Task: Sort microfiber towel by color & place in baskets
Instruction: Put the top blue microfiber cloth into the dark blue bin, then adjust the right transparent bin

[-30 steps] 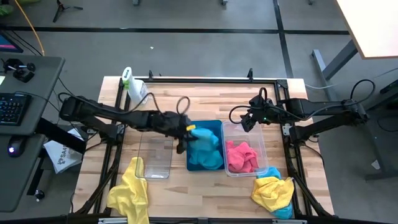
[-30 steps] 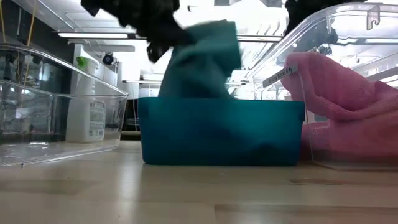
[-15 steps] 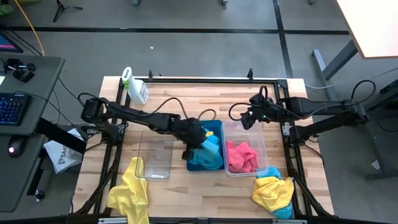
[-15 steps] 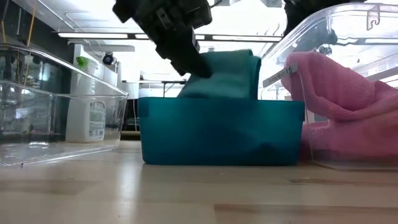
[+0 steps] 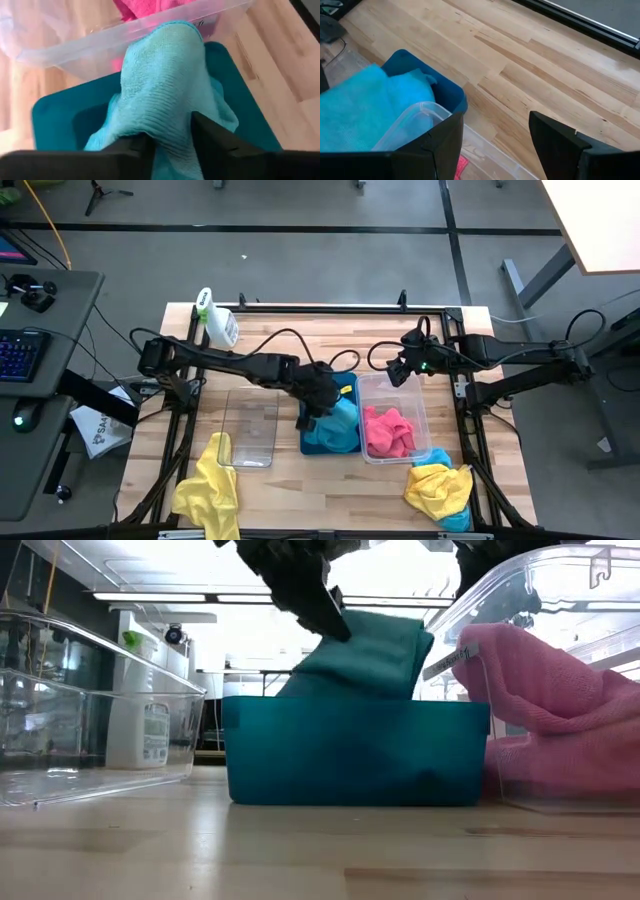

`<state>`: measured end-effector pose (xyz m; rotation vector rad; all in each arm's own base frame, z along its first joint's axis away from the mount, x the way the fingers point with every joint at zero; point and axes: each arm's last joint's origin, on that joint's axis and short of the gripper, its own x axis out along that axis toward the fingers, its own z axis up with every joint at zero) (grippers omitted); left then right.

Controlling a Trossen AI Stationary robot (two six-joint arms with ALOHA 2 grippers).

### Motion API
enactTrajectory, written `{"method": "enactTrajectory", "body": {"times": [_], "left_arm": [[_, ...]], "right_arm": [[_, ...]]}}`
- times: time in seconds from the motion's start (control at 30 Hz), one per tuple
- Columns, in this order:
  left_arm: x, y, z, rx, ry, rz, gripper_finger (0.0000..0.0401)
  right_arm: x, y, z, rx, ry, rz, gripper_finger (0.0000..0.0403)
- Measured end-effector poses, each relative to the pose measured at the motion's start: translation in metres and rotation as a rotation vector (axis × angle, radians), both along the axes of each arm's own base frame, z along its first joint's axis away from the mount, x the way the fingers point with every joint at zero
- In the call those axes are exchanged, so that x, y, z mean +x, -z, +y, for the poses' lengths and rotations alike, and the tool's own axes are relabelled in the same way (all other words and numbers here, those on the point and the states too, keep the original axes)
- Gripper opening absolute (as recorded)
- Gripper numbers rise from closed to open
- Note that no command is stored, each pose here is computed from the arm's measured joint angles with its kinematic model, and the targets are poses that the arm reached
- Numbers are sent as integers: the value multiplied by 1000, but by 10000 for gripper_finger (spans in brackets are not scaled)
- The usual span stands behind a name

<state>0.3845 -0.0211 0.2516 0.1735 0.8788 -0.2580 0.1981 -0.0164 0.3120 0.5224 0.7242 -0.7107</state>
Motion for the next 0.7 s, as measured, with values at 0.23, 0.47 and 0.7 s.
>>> {"method": "enactTrajectory", "body": {"times": [0.23, 0.47, 0.7], "left_arm": [[-2, -21, -2, 69, -20, 50, 209], [-5, -52, -6, 112, 48, 65, 244], [-23, -96, 17, 129, -134, 82, 244]], "right_arm": [[0, 0, 0, 1, 0, 0, 222], [0, 0, 0, 5, 0, -2, 222], [-3, -2, 2, 63, -47, -17, 222]]}}
